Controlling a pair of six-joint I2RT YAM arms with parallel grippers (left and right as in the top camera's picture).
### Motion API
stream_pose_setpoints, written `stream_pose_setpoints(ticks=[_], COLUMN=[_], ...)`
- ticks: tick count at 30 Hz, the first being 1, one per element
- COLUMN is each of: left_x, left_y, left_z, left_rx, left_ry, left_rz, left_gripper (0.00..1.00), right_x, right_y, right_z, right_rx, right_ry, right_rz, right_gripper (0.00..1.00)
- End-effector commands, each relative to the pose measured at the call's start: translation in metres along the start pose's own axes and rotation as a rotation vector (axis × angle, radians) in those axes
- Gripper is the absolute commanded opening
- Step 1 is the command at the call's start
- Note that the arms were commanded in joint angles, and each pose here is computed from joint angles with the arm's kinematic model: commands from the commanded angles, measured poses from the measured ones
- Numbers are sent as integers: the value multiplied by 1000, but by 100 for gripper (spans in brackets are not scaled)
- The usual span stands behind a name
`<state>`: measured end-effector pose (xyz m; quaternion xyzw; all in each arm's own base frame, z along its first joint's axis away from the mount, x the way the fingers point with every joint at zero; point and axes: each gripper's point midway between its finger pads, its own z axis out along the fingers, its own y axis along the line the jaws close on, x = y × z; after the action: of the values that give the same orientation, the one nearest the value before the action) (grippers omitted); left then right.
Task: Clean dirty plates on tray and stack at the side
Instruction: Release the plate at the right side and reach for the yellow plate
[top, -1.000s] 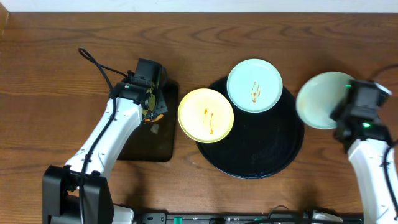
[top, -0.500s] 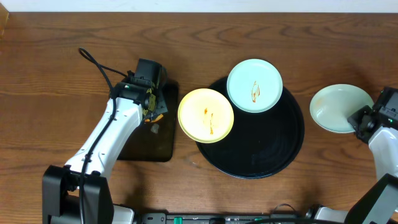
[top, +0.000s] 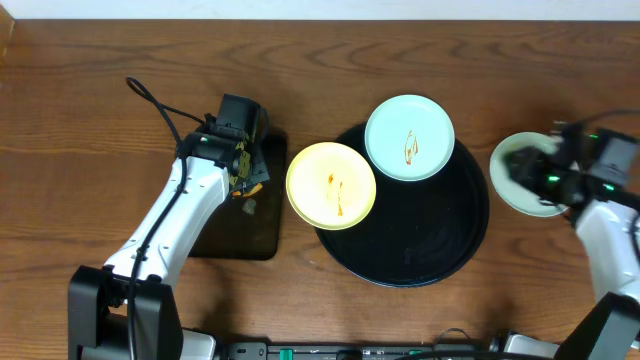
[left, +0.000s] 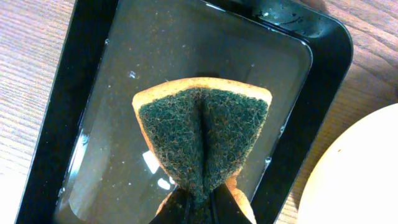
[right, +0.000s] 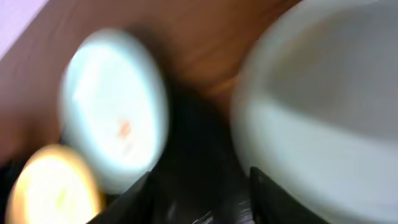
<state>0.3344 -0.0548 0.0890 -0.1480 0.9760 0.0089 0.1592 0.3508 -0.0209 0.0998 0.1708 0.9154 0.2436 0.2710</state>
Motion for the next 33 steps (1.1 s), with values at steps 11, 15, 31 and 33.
stream_pose_setpoints(ticks=[11, 15, 31, 33], left_x=[0, 0, 0, 0], left_y=[4, 4, 4, 4], left_z=[-1, -1, -1, -1], left_rx=[-13, -13, -13, -13], left_ry=[-4, -3, -3, -3], left_rz=[2, 3, 3, 3], left_gripper=[7, 7, 8, 7], right_x=[124, 147, 169, 168], right_y=[122, 131, 130, 131], right_z=[58, 80, 131, 132], right_rx=[-165, -152, -160, -163], right_ry=[380, 432, 471, 466], right_rz=[-299, -311, -245, -247], right_gripper=[53, 49, 14, 11])
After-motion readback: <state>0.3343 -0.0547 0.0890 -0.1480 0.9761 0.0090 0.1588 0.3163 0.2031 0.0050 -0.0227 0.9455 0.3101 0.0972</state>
